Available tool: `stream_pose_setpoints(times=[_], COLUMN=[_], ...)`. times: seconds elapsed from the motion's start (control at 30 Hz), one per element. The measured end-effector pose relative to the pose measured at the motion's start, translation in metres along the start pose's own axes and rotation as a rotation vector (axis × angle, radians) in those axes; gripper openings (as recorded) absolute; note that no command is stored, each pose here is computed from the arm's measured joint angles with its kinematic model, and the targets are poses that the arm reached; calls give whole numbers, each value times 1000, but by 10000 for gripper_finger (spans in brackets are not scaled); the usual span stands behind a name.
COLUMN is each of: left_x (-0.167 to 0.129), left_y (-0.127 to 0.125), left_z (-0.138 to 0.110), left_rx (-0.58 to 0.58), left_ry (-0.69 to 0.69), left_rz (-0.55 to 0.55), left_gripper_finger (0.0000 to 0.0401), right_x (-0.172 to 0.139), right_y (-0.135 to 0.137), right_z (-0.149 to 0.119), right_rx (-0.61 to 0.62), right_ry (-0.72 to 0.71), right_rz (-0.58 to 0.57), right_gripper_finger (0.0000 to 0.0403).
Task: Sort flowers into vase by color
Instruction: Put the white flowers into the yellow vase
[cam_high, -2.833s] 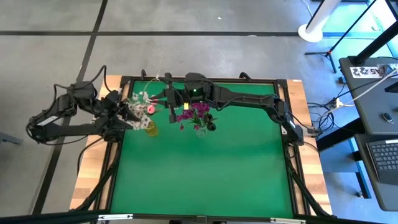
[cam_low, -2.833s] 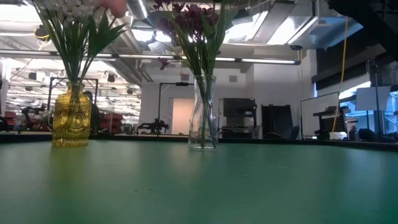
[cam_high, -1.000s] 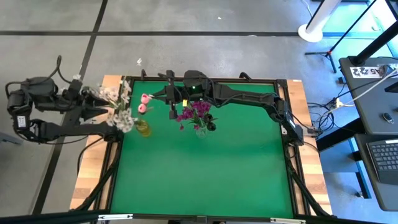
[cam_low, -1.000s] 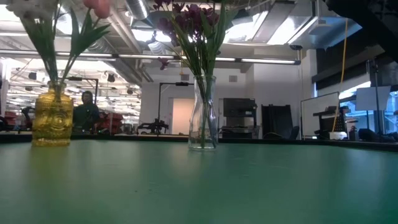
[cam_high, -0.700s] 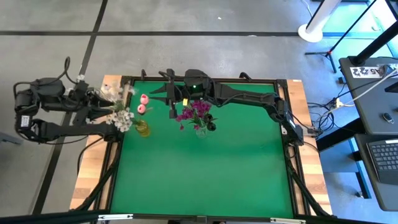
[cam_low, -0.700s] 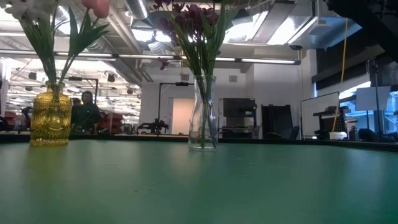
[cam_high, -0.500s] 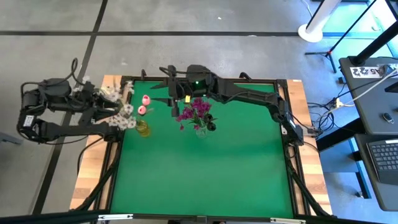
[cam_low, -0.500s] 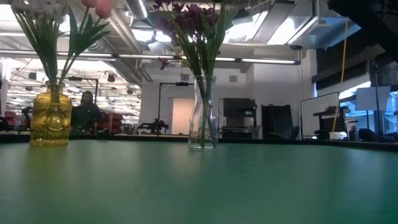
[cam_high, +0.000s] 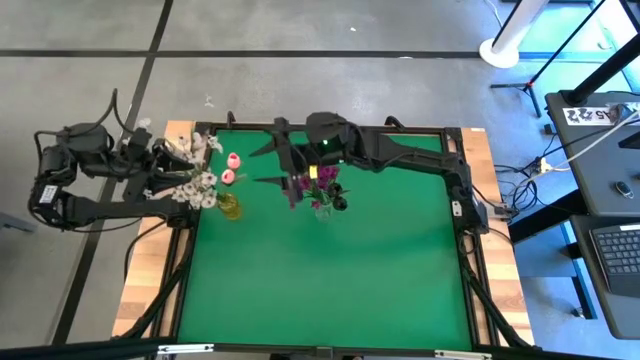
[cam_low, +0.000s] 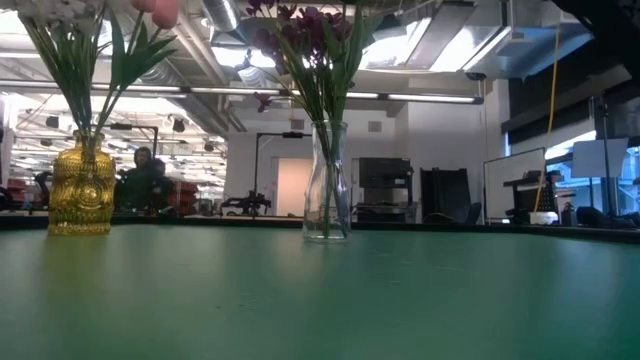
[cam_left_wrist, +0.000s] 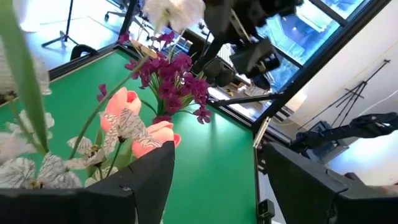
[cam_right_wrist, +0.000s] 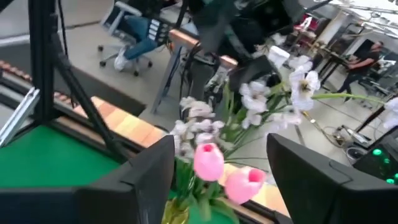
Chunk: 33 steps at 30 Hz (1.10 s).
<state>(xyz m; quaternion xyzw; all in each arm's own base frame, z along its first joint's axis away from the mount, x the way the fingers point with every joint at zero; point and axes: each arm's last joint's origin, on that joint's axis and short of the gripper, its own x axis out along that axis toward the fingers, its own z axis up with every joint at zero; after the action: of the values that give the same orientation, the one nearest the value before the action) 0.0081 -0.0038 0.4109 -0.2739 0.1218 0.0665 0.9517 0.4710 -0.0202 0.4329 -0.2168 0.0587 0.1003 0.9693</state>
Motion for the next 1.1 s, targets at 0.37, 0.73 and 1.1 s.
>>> stream_pose_setpoints(times=[0.37,0.73,1.1], left_x=[4,36,28], left_y=[2,10,7], left_z=[0,-8,-5], left_rx=[80,106,190], left_ry=[-20,15,-69], left_rz=[34,-70,-99], left_gripper_finger=[245,245,245], right_x=[-6,13,21], right_y=[22,44,50], right_z=[0,-5,-20], right_rx=[159,145,184], right_ry=[67,-64,-124], right_rz=[212,262,256], right_gripper_finger=[202,163,162])
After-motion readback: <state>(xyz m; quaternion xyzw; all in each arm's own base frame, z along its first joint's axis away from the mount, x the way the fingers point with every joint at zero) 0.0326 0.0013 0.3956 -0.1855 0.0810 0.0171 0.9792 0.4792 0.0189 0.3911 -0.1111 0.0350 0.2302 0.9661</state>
